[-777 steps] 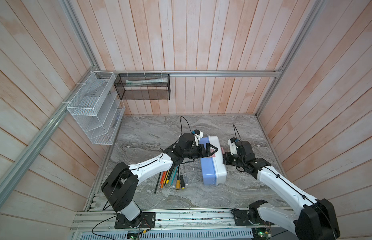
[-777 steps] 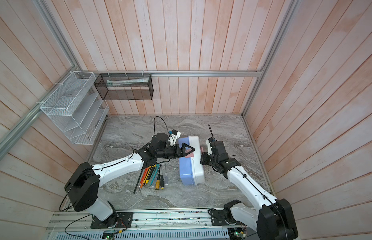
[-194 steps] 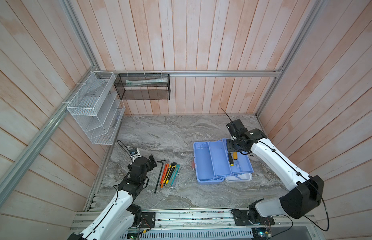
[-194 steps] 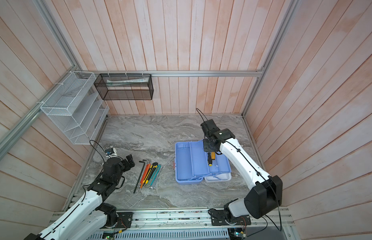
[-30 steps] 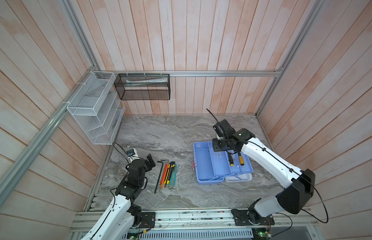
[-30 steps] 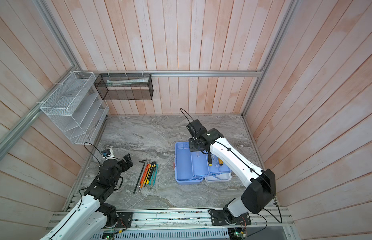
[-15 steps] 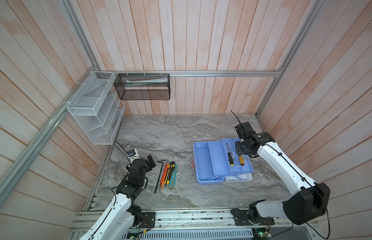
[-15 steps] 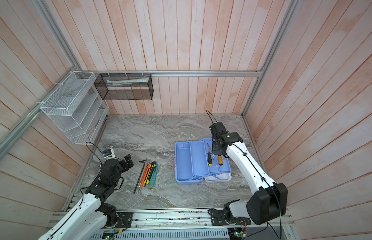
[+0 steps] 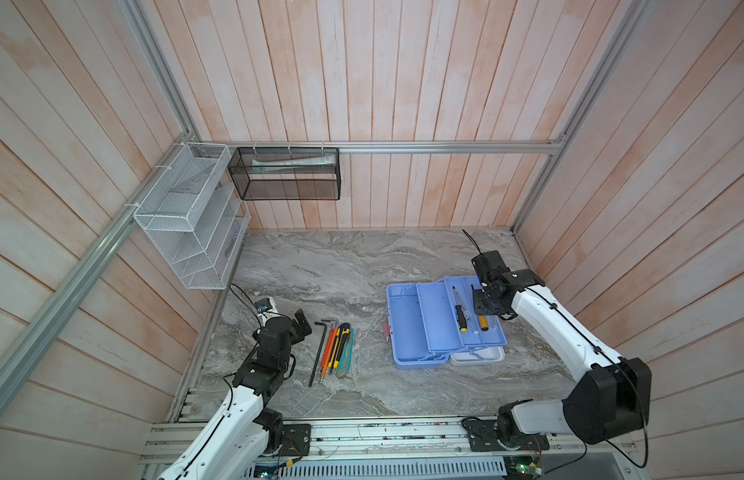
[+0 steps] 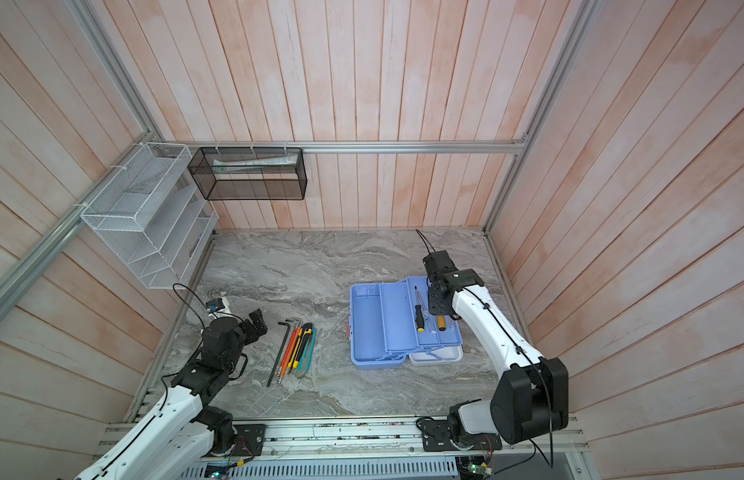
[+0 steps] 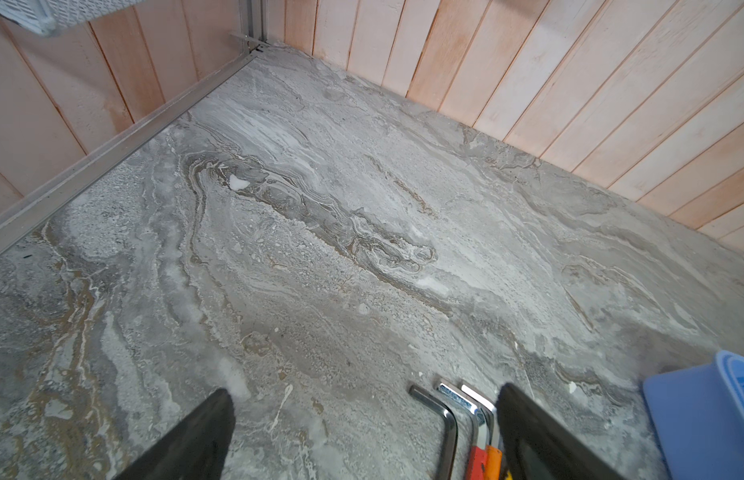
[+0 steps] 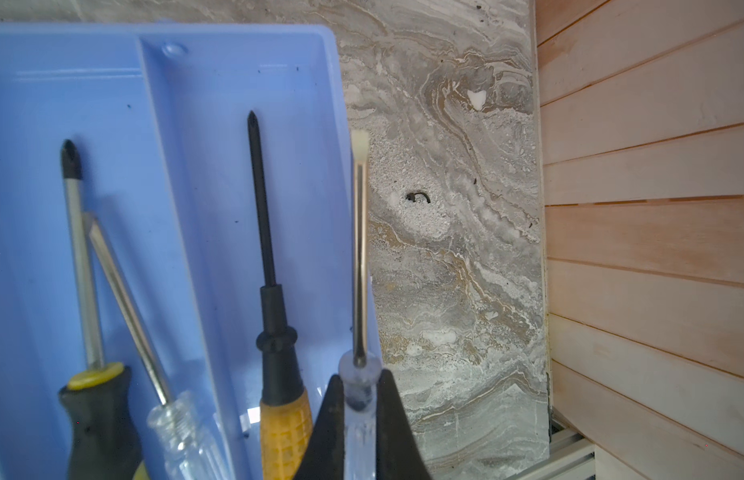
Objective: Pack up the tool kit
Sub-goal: 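Open the right gripper to release the screwdriver in the tray, then move the open right gripper back over the remaining tools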
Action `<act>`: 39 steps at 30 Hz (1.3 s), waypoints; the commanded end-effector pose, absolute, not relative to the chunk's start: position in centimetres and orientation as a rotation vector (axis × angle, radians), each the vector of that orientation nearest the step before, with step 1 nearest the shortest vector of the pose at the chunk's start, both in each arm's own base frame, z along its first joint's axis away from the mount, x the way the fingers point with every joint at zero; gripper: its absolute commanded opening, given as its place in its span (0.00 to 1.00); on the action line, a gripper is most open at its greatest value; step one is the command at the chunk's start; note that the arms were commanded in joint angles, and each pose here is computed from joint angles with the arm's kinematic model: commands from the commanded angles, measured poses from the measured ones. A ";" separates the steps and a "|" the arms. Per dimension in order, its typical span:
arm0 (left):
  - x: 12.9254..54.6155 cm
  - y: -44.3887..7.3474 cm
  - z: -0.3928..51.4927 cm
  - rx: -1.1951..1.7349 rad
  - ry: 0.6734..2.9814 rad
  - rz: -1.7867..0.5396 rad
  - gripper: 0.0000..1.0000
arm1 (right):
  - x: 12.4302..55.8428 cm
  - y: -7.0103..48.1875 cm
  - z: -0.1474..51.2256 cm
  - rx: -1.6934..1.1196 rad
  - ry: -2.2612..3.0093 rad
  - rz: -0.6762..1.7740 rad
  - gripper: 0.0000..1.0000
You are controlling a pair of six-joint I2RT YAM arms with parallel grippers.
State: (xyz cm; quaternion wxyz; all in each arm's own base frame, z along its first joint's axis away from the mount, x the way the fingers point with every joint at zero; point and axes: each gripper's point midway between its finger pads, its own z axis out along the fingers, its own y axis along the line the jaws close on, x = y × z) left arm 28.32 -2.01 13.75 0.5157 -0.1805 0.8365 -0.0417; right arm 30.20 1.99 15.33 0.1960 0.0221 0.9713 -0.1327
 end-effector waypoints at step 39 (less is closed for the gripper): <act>28.2 -1.5 14.1 -0.461 1.993 -0.091 1.00 | 29.8 33.9 17.7 -0.490 2.487 0.474 0.39</act>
